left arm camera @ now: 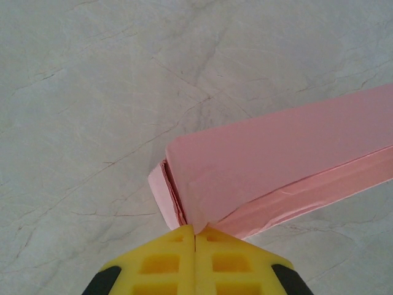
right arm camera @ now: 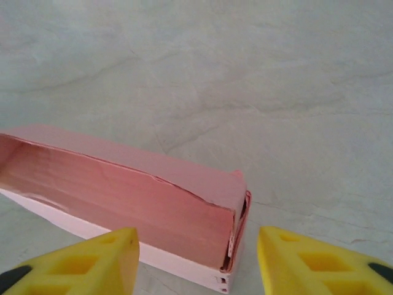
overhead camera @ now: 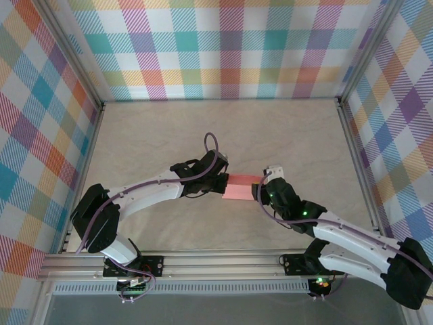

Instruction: Fold the paper box

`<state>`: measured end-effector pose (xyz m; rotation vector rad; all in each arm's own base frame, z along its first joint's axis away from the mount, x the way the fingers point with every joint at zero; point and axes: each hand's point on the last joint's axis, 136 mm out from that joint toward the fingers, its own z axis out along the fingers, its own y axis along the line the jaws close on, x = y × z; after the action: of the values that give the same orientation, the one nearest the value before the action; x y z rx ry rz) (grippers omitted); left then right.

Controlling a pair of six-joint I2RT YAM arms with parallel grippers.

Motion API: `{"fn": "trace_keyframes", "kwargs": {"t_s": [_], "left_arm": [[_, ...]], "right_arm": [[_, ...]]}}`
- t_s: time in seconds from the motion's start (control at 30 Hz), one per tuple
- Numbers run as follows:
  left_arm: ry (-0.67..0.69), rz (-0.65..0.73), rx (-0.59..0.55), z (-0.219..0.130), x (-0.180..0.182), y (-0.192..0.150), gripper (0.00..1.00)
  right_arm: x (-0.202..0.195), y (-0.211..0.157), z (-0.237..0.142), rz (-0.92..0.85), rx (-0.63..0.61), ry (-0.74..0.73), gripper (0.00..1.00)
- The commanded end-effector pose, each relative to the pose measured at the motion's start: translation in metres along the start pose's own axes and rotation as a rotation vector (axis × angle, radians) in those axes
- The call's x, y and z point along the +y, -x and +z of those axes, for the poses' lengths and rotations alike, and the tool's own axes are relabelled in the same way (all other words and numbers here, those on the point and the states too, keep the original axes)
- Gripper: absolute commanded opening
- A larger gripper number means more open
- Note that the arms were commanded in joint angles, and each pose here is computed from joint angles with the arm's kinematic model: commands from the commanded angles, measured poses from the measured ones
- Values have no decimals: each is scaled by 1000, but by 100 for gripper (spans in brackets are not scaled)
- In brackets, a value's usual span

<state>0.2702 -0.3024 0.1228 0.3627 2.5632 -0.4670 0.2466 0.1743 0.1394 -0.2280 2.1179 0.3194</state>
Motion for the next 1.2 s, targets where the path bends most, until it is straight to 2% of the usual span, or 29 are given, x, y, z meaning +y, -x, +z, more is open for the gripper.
{"fn": "trace_keyframes", "kwargs": {"t_s": [0.0,0.2,0.4,0.57,0.8,1.17], "left_arm": [[33,13,49,3,8,-17,0],[36,16,51,4,8,-17,0],[29,24,52,5,5,-16,0],[27,38,60,6,4,-17,0],[29,48,54,5,3,-16,1],[10,67,35,-17,0,-11,34]], "right_arm": [[5,10,-10,-3,-30,35,60],[-6,28,-20,78,-55,-21,79],[-10,40,-10,194,4,-36,79],[-13,36,8,332,108,-19,77],[-18,17,25,361,182,-47,77],[-24,-6,33,387,219,-82,75]]}}
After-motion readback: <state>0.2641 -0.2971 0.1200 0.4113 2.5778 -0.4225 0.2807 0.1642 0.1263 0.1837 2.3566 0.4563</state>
